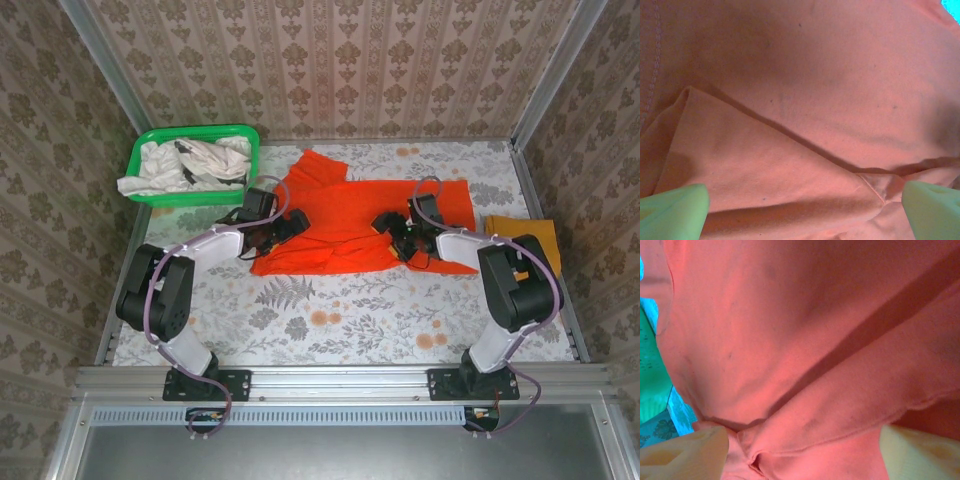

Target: Fold and stack the t-shirts

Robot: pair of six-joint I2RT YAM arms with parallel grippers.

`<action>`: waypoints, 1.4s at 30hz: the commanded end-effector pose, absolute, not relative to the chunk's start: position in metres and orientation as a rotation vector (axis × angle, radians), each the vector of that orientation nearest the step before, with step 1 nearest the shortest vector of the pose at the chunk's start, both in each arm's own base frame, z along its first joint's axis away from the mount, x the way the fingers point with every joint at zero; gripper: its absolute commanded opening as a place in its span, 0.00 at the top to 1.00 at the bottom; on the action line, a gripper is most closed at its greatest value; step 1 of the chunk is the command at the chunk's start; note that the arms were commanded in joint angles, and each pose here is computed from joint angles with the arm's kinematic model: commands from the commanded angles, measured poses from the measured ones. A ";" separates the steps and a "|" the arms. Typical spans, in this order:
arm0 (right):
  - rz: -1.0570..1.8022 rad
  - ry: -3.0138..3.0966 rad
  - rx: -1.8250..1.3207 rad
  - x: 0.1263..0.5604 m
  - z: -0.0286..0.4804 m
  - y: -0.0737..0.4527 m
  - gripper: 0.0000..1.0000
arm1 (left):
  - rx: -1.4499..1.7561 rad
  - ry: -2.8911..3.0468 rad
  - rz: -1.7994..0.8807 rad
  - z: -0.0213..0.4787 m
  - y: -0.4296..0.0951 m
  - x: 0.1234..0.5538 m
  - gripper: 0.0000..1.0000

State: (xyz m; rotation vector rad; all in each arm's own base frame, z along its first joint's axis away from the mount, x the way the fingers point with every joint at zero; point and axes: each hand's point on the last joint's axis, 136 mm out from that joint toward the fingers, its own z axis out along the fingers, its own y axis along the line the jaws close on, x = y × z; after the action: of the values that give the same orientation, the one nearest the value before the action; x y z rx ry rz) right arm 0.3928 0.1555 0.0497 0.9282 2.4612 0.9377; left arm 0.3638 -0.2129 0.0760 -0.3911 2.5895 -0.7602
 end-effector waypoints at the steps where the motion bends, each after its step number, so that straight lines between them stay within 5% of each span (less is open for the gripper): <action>1: 0.914 2.436 0.909 0.411 0.058 0.154 0.20 | -0.360 2.556 -0.753 0.091 -0.210 0.364 0.00; 20: 0.806 2.455 0.828 0.470 0.071 0.129 0.19 | -0.320 2.523 -0.776 0.104 -0.216 0.370 0.00; 32: 0.609 2.457 0.921 0.415 0.059 0.058 0.18 | -0.256 2.534 -0.864 0.095 -0.260 0.375 0.00; 42: 0.514 2.499 1.054 0.380 0.030 0.010 0.18 | -0.399 2.609 -0.788 0.046 -0.222 0.358 0.00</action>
State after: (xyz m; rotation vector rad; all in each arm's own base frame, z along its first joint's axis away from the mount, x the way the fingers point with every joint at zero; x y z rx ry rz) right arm 0.3993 0.0145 0.0363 1.0534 2.4537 0.5552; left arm 0.3617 -0.2351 0.0567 -0.3371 2.5983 -0.7992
